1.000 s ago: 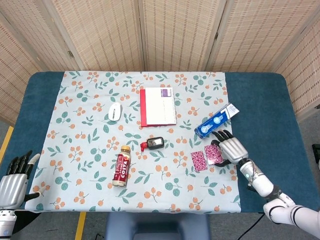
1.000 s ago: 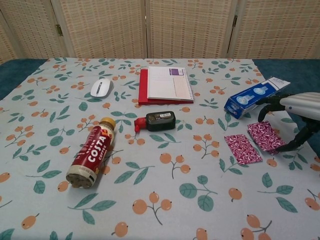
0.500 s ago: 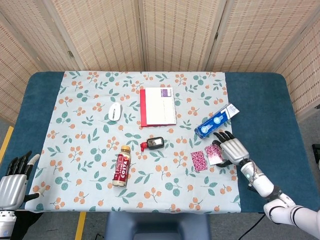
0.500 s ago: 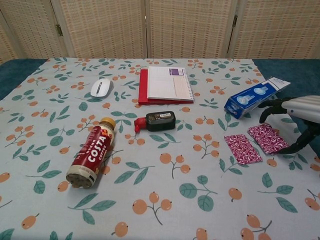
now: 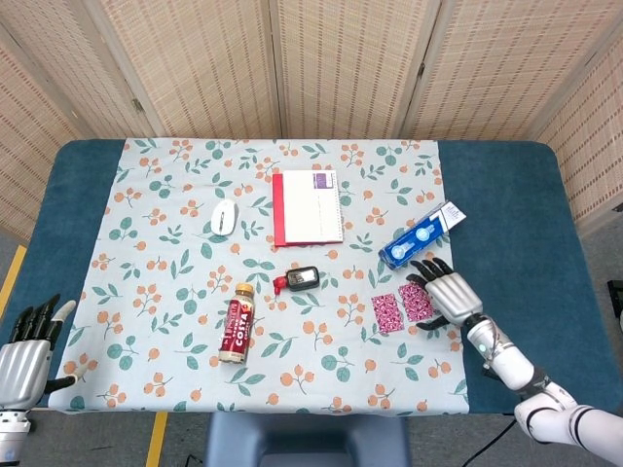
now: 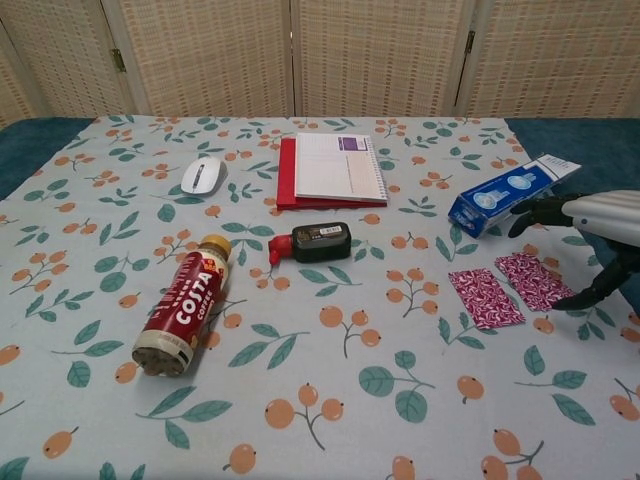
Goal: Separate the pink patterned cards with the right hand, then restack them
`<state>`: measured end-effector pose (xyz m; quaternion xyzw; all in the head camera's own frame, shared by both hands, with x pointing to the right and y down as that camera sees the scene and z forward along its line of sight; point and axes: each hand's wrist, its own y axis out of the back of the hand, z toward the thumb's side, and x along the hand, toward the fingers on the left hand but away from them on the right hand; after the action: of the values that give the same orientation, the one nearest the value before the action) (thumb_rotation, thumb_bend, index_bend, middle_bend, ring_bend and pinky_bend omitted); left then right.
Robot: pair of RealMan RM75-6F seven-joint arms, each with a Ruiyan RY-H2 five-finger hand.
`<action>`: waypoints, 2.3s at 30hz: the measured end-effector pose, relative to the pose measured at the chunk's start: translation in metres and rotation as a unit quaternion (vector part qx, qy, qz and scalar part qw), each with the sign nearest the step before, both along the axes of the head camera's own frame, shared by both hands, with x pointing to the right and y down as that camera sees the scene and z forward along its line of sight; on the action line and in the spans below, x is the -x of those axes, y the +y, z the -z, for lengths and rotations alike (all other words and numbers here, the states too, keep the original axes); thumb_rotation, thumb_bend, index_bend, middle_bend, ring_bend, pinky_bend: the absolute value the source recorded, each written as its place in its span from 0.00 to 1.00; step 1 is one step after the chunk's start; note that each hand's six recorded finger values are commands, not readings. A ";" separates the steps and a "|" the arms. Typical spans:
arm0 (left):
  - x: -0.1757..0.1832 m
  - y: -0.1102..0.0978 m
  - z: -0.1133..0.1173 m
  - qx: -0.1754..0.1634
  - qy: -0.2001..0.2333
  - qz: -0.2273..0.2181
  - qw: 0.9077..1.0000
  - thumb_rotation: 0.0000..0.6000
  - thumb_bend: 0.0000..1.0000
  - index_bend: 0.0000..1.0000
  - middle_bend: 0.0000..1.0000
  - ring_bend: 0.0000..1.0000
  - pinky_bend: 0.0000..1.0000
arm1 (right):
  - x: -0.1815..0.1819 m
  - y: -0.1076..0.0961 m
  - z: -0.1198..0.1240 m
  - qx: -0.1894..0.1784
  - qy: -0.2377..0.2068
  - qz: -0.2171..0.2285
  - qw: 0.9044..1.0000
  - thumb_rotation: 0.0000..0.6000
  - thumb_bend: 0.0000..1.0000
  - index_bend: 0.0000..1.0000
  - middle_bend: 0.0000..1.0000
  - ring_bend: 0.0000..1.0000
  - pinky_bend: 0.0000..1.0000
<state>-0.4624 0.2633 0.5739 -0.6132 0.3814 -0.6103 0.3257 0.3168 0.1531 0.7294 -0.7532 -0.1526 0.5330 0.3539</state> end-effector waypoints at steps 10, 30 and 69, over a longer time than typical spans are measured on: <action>0.002 0.002 -0.003 0.001 0.006 0.000 1.000 1.00 0.22 0.12 0.01 0.09 0.00 | 0.036 0.021 0.005 0.023 -0.019 0.018 0.999 0.74 0.18 0.17 0.07 0.00 0.00; 0.008 0.005 -0.009 0.007 0.008 0.004 1.000 1.00 0.22 0.12 0.01 0.09 0.00 | 0.051 0.015 -0.018 0.036 0.012 0.016 0.999 0.74 0.18 0.17 0.07 0.00 0.00; 0.004 0.004 -0.011 0.013 0.010 0.000 1.000 1.00 0.22 0.12 0.01 0.09 0.00 | 0.010 -0.012 0.016 -0.009 0.030 -0.012 0.999 0.74 0.18 0.31 0.08 0.00 0.00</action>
<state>-0.4663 0.2668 0.5844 -0.6237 0.3762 -0.6091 0.3136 0.3072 0.1415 0.7138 -0.7317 -0.1563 0.5581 0.3587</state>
